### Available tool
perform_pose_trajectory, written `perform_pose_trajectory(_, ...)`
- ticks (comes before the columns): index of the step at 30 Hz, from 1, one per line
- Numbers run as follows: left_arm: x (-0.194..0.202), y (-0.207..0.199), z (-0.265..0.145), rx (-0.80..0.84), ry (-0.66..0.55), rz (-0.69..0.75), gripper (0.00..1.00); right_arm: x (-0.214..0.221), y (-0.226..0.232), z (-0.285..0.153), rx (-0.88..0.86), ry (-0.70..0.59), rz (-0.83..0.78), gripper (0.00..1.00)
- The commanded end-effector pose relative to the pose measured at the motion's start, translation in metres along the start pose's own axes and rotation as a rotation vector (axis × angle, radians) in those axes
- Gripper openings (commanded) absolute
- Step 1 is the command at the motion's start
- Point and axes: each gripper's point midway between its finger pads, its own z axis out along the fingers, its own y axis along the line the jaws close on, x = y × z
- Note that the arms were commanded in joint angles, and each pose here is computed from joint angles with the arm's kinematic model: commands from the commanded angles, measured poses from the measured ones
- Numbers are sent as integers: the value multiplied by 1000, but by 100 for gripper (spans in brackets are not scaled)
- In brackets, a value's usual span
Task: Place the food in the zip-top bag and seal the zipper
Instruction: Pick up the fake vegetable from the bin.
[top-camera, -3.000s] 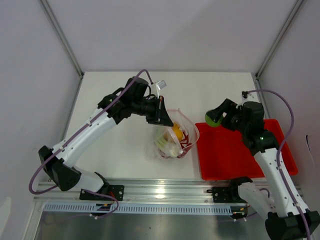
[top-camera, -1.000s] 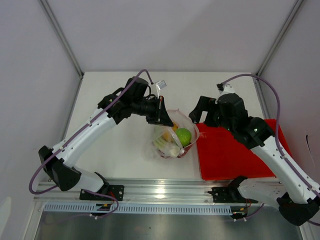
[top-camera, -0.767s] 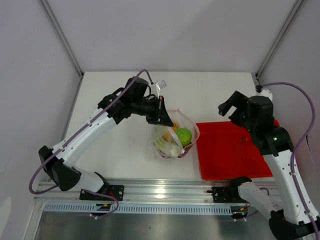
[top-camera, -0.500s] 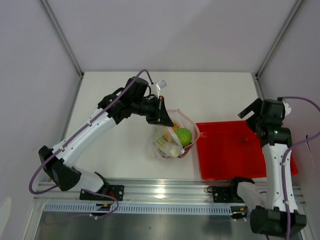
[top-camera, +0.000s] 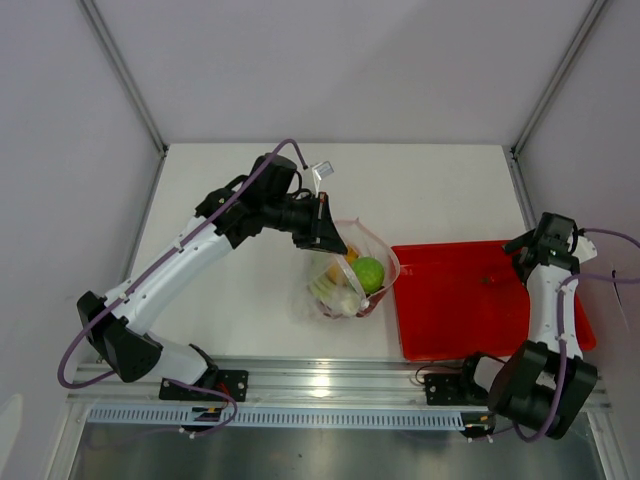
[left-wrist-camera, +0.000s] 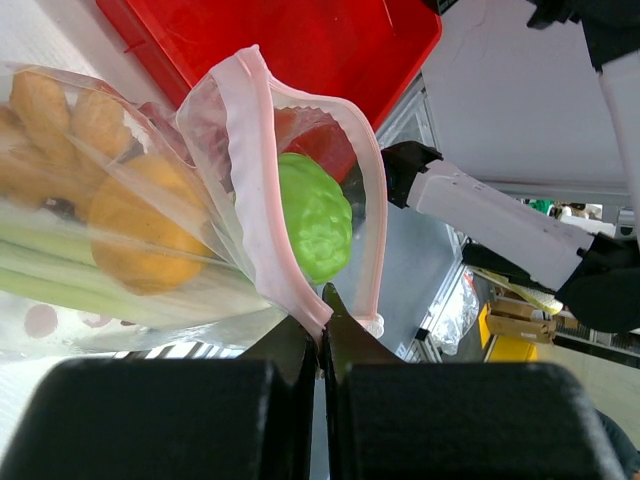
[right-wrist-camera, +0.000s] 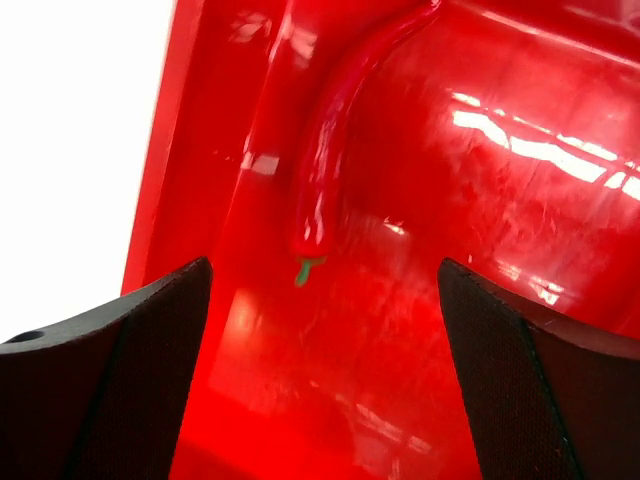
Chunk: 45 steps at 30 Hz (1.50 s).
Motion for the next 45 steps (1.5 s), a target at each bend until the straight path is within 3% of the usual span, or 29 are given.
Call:
perform_pose_trajectory(1,-12,-34,-22,95,-60,76,1,-20,4,22,32,-60,56,94)
perform_pose_trajectory(19,-15,-35,-22,85,-61,79,0,23,23,85,68,52,-33,93)
perform_pose_trajectory(32,-13,-31,-19,83,-52,72,0,72,15,98,137,103,-126,91)
perform_pose_trajectory(37,-11,-30,-16,89,-48,67,1,79,5,96,163,107,-138,67)
perform_pose_trajectory(44,-9,-28,-14,94,-42,65,1,84,-5,87,167,94,-156,49)
perform_pose_trajectory(45,-9,-28,-14,94,-41,64,1,85,-4,86,163,94,-157,42)
